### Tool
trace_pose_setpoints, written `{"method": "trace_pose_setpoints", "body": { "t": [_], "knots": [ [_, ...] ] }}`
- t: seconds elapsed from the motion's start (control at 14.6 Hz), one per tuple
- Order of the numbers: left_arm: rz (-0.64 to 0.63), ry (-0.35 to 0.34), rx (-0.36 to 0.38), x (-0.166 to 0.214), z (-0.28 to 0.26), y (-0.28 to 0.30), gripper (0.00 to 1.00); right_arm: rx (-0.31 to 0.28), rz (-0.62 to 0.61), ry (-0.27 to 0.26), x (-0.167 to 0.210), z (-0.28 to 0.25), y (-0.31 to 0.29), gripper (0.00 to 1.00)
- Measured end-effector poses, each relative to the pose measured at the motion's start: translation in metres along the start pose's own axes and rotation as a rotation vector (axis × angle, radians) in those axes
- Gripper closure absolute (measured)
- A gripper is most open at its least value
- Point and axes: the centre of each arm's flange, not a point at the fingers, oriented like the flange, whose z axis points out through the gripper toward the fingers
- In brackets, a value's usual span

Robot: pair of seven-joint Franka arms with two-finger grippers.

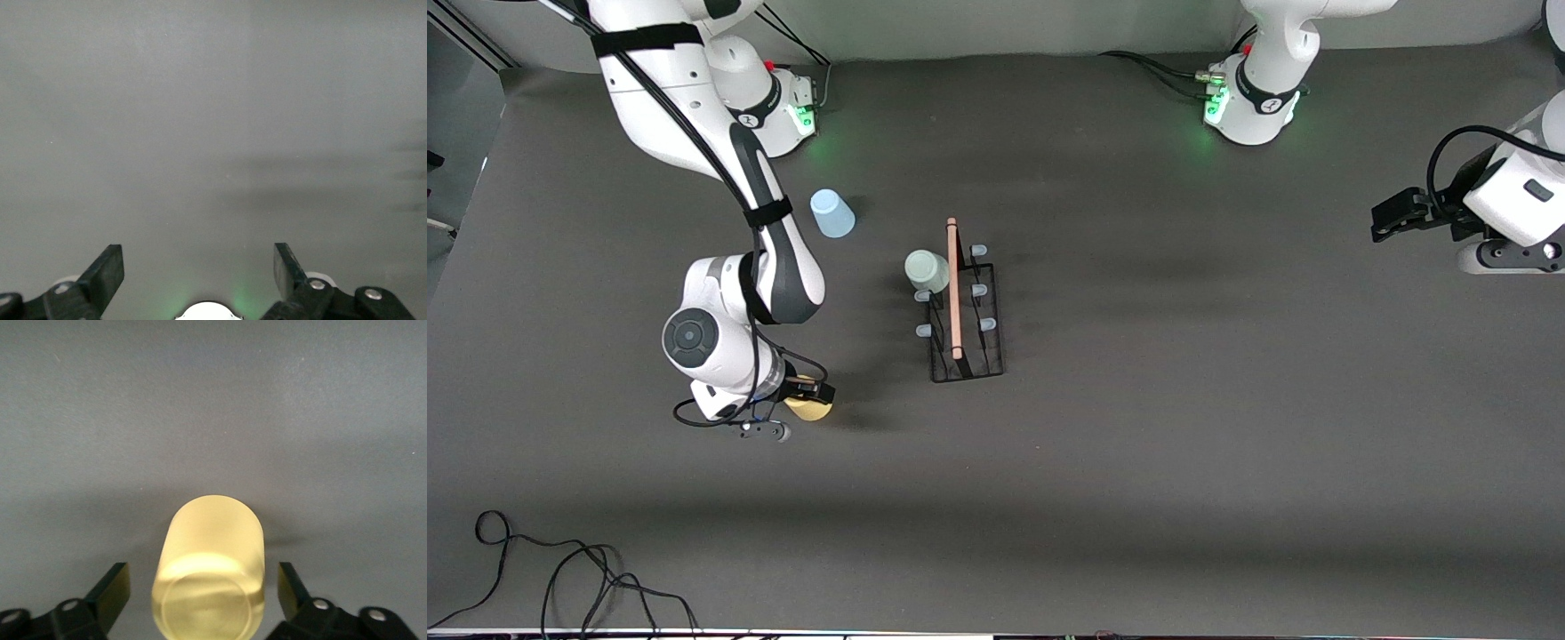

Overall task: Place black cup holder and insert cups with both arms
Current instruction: 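Move the right gripper to the yellow cup and grasp it, then slide the yellow cup onto a rack peg with the right gripper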

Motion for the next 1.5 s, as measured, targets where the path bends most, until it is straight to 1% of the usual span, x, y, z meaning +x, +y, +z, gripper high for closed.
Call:
{"method": "trace_pose_setpoints", "body": {
  "t": [0.07,0.14,0.27,0.34,0.55,0.75,0.96,1.16,1.37,1.5],
  "knots": [
    [0.000,0.000,0.000,0.000,0.000,0.000,0.00,-0.004,-0.001,-0.004,0.000,0.003,0.000,0.05],
    [0.000,0.000,0.000,0.000,0.000,0.000,0.00,-0.004,-0.002,-0.005,0.000,0.004,0.000,0.09],
    [0.000,0.000,0.000,0.000,0.000,0.000,0.00,0.000,-0.004,-0.014,0.000,-0.003,-0.002,0.30],
    [0.000,0.000,0.000,0.000,0.000,0.000,0.00,0.007,-0.005,-0.023,0.001,-0.011,-0.004,0.33],
    [0.000,0.000,0.000,0.000,0.000,0.000,0.00,0.049,-0.009,-0.057,-0.003,-0.060,-0.011,0.33],
    [0.000,0.004,0.000,0.001,0.000,0.000,0.00,0.103,0.032,-0.082,-0.017,-0.124,-0.024,0.33],
    [0.001,0.010,0.000,0.001,-0.001,0.000,0.00,0.126,0.110,-0.084,-0.044,-0.164,-0.074,0.33],
    [0.004,0.016,0.000,0.001,-0.002,0.002,0.00,0.126,0.164,-0.081,-0.075,-0.173,-0.129,0.33],
    [0.009,0.024,0.000,-0.001,-0.006,0.005,0.00,0.115,0.195,-0.087,-0.095,-0.170,-0.157,0.33],
    [0.012,0.029,0.001,-0.002,-0.008,0.007,0.00,0.114,0.211,-0.078,-0.104,-0.165,-0.171,0.33]
  ]
}}
